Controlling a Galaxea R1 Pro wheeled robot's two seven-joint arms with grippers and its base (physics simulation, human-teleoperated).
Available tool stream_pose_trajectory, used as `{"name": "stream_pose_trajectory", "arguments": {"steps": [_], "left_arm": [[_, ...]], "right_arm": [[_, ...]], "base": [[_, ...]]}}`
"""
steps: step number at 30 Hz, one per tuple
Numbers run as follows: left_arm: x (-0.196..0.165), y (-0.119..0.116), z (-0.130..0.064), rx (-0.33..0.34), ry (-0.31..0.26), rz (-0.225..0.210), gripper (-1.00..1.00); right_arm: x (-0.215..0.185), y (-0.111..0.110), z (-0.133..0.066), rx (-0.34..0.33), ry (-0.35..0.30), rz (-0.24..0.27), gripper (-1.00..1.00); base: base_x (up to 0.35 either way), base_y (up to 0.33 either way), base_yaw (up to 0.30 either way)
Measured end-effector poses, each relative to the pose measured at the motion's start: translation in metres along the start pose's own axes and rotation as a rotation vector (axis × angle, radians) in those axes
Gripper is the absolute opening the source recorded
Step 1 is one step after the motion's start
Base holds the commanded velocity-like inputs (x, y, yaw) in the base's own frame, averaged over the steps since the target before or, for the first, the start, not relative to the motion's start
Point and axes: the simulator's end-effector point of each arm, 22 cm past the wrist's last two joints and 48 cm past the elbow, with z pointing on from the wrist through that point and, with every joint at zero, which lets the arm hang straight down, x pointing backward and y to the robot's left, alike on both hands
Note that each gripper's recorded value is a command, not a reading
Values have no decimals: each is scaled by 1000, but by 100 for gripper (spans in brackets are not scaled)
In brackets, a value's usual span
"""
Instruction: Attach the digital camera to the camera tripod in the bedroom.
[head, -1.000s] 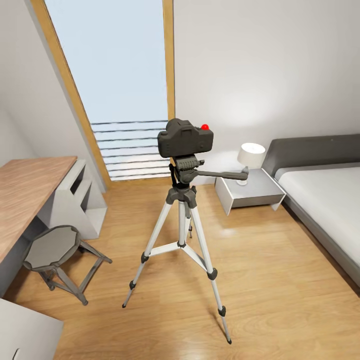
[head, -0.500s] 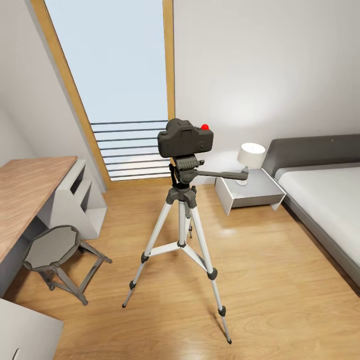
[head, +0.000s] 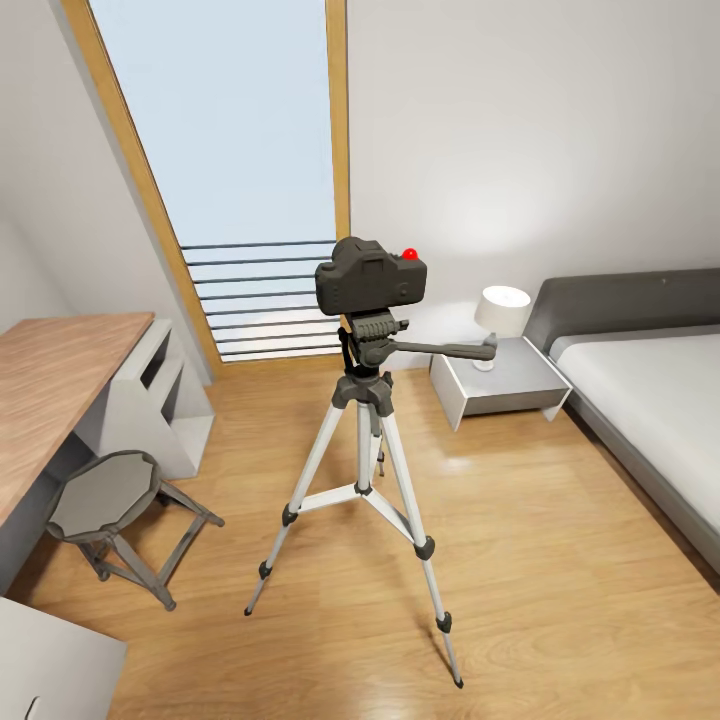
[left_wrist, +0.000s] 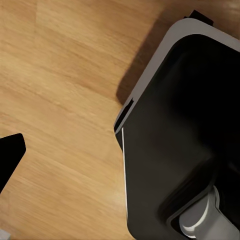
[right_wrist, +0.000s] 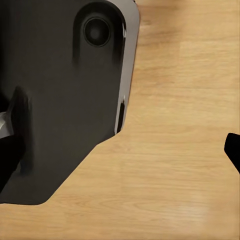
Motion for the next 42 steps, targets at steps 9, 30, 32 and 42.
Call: {"name": "stream_pose_trajectory", "arguments": {"steps": [9, 30, 32, 42], "left_arm": [[-1, 2, 0, -2, -2, -4, 100], [-6, -5, -2, 19, -16, -1, 100], [-7, -5, -2, 21, -18, -2, 100], [-12, -8, -4, 28, -32, -5, 100]], "right_arm": [[0, 0, 0, 6, 1, -2, 100], [-8, 0, 0, 24, -23, -3, 100], [-9, 1, 0, 25, -25, -4, 100], [-15, 5, -1, 22, -41, -5, 100]], "base": [[0, 0, 0], [0, 0, 0], [0, 0, 0], [0, 0, 0]]}}
